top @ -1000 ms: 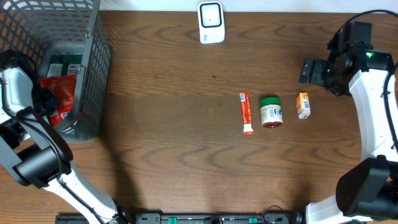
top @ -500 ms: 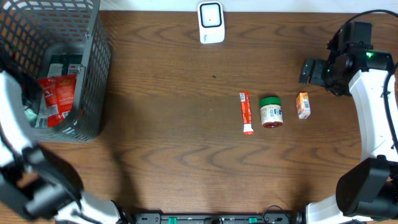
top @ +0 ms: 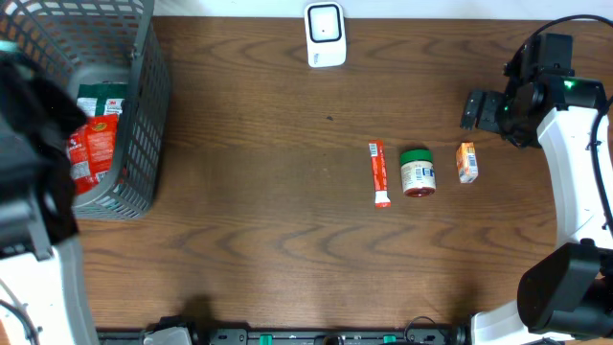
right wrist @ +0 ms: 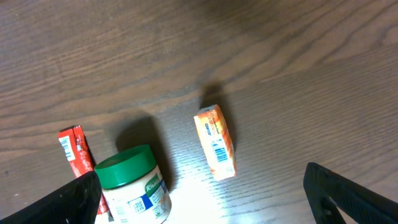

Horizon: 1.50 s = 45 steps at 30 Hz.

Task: Scan the item barcode
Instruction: 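Carry the pale green pouch with the left gripper onto the table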

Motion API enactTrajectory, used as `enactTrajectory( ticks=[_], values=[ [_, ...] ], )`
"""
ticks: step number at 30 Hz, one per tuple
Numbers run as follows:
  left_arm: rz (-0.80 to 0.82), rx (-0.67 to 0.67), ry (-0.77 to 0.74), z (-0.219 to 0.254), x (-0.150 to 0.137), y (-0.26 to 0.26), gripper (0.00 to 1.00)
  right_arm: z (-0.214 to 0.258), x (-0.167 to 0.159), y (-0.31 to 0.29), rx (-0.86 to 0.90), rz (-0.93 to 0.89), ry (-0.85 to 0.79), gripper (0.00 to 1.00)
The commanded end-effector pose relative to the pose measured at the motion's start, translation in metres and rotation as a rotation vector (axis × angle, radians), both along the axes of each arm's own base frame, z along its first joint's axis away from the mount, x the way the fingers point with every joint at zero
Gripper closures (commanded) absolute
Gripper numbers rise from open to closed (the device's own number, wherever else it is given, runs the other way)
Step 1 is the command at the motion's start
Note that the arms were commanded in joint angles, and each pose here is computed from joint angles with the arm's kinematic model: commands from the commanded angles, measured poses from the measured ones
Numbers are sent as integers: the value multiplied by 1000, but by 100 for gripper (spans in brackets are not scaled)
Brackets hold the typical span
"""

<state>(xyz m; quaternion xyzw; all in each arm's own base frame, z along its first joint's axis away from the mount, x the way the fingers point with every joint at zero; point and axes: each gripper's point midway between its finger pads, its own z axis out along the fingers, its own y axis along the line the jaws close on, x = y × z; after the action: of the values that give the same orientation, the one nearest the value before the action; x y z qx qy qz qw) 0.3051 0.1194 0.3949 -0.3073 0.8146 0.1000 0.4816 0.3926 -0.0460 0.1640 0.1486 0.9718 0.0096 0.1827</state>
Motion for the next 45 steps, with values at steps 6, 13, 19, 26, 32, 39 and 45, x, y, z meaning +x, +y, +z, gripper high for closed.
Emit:
enactTrajectory(
  ticks=[6,13,19,26,32,39,45],
  values=[
    [-283,-166,164,-59,14,-134,93,12,2,-2,-5,2,-33,1],
    [-335,-215,506,-189,22,-230,93,12,2,-2,-5,2,-33,1],
    [-436,-140,774,-293,22,-296,93,12,2,-2,-6,2,-33,1],
    [-557,-173,816,-349,21,-357,93,12,2,-2,-5,2,-33,1],
    [-711,-178,840,-353,17,-383,48,12,2,-2,-5,2,-33,1],
    [-900,-178,673,-274,29,-399,36,12,2,-2,-5,2,-33,1],
    [-968,-99,697,-281,34,-390,93,12,2,-2,-5,2,-33,1]
  ],
)
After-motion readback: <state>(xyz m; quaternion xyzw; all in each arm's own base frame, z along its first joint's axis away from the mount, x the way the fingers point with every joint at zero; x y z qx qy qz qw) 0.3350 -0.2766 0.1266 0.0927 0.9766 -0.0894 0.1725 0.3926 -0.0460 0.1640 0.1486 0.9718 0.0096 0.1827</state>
